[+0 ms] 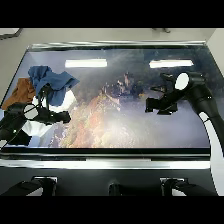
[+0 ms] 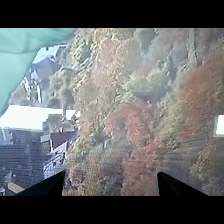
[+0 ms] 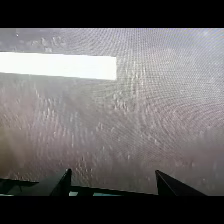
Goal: Fold the shirts.
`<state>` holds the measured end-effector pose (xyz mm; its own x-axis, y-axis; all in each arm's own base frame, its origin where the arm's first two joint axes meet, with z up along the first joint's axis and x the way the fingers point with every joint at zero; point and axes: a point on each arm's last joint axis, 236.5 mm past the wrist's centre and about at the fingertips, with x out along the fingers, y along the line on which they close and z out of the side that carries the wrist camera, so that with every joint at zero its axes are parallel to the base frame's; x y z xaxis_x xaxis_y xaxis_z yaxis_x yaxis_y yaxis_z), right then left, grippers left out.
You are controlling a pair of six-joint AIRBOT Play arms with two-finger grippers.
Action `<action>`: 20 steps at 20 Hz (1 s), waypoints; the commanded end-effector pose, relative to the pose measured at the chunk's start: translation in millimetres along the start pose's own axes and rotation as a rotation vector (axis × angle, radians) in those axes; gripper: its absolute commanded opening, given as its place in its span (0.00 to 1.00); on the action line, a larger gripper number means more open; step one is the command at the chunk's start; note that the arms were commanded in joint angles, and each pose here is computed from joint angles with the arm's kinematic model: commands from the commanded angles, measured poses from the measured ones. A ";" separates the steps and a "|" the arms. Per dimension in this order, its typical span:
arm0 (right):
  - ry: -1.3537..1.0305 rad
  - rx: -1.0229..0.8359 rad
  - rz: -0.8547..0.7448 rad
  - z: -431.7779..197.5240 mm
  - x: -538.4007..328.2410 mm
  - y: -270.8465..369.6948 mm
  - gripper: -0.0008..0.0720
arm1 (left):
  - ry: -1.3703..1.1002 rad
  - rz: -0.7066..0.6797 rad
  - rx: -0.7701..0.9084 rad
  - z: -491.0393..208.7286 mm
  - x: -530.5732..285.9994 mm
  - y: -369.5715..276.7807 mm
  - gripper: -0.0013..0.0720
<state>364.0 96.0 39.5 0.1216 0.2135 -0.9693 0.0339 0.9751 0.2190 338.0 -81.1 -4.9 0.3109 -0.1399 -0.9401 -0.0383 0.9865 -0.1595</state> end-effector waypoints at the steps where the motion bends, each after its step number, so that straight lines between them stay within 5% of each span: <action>1: 0.001 0.001 0.000 -0.1 0.2 -0.2 0.87 | 0.000 0.000 0.001 -0.1 -0.1 -0.2 1.00; 12: -0.184 0.000 0.028 43.4 -3.9 6.3 0.87 | -0.054 0.006 0.012 16.1 8.5 0.4 1.00; 14: -0.201 -0.001 0.030 47.3 -4.6 6.9 0.87 | -0.127 0.111 0.053 42.7 -6.1 29.4 1.00; 16: -0.199 -0.001 0.030 46.9 -4.4 6.8 0.87 | -0.147 0.232 -0.032 67.9 -26.1 86.8 1.00; 20: -0.158 0.002 0.032 37.5 -2.7 7.2 0.87 | 0.121 0.259 -0.431 26.1 -15.4 193.8 1.00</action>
<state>405.2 99.3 49.3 0.2960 0.2276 -0.9277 0.0271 0.9688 0.2463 379.7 55.7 3.8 0.2957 0.0882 -0.9512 -0.3131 0.9497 -0.0093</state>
